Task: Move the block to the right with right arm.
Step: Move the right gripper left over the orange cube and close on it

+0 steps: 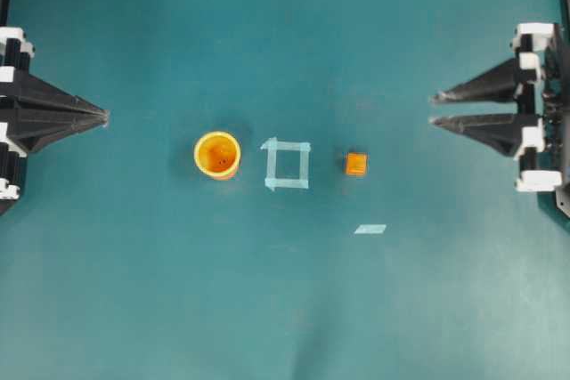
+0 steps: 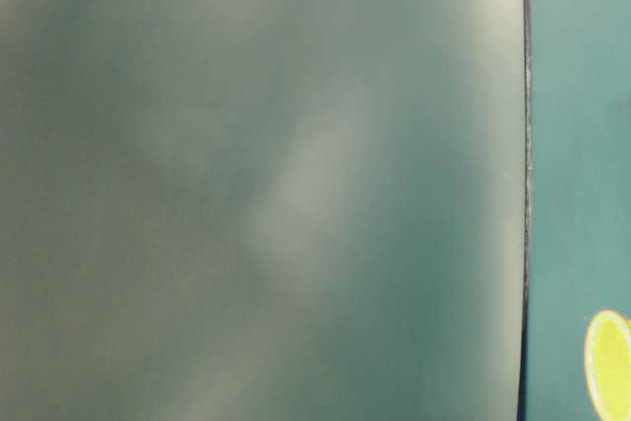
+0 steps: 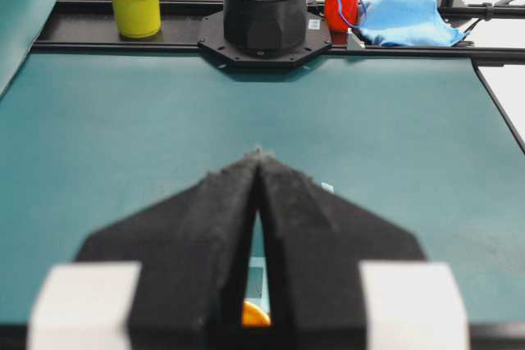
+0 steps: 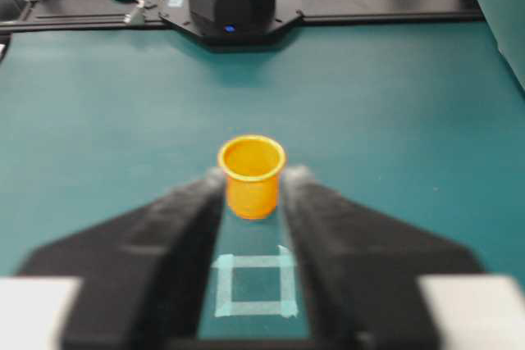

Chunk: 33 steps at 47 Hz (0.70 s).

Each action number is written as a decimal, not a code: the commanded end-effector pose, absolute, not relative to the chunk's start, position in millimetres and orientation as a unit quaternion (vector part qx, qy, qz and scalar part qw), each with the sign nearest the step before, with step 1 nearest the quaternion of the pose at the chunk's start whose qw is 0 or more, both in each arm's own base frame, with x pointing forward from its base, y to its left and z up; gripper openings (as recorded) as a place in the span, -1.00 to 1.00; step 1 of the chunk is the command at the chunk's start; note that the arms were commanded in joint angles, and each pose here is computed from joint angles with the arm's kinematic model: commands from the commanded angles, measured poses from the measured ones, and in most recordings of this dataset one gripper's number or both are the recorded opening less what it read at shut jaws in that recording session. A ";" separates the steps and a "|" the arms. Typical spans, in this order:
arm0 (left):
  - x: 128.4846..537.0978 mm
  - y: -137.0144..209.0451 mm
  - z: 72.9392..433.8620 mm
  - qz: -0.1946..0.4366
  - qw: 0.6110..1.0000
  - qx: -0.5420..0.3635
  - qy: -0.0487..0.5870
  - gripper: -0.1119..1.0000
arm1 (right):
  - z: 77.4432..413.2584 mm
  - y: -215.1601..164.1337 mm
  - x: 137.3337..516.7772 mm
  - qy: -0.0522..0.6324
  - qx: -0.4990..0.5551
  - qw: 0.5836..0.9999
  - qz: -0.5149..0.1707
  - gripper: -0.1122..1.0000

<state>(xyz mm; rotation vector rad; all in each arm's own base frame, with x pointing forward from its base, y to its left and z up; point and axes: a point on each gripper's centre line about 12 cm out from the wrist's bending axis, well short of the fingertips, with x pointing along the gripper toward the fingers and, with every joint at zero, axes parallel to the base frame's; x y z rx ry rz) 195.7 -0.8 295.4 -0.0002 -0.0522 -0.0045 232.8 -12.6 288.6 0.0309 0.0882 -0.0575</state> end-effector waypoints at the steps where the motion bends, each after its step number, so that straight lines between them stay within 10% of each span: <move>1: 197.3 -0.8 306.2 -0.002 0.999 -0.001 -0.040 -0.80 | 297.6 -16.7 242.1 0.038 0.021 0.998 -0.037 0.06; 33: 198.7 -0.8 304.1 -0.002 0.999 -0.002 -0.034 -0.80 | 219.8 -32.7 316.0 0.195 0.025 0.979 -0.055 0.24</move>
